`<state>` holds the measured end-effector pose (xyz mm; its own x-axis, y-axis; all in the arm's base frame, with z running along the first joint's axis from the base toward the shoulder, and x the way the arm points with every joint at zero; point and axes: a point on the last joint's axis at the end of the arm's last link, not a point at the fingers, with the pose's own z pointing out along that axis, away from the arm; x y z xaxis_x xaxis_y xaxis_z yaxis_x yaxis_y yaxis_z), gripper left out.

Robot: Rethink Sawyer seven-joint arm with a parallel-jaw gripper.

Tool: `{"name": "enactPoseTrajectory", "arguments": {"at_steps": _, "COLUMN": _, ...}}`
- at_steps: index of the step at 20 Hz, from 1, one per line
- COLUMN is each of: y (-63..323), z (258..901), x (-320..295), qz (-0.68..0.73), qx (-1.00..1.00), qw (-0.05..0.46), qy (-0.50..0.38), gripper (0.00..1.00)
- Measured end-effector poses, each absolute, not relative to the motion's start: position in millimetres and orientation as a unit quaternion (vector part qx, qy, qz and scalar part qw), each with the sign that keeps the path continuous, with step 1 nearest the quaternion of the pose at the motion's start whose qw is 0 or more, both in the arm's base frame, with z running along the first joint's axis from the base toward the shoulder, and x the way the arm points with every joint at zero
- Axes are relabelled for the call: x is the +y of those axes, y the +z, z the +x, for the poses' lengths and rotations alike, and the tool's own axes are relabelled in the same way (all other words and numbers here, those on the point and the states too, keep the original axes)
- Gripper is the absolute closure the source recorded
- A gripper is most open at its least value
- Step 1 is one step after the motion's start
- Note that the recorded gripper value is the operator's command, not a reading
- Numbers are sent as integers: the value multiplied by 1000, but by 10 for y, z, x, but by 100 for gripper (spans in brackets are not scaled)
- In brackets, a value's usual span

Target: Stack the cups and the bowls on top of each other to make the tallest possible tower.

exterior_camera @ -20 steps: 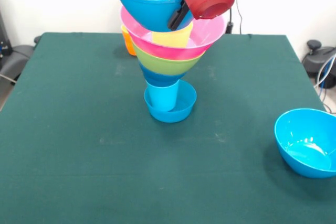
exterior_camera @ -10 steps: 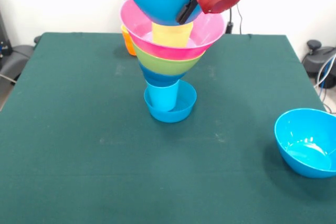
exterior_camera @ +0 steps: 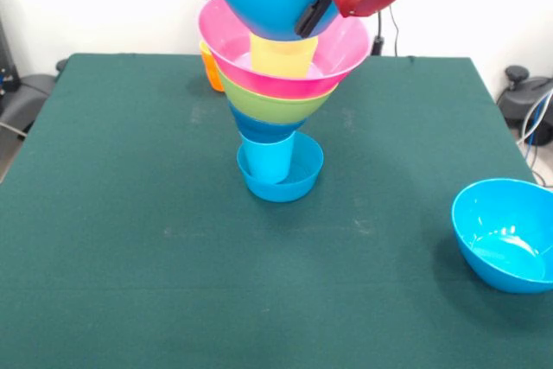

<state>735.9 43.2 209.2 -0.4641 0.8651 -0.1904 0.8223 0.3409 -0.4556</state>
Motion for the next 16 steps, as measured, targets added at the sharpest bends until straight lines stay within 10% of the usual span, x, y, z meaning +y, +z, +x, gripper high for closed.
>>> {"name": "enactPoseTrajectory", "arguments": {"at_steps": 16, "y": 2039, "z": 7423, "x": 394, "qz": -512, "qx": -825, "qw": 11, "qy": 240, "gripper": 100}}
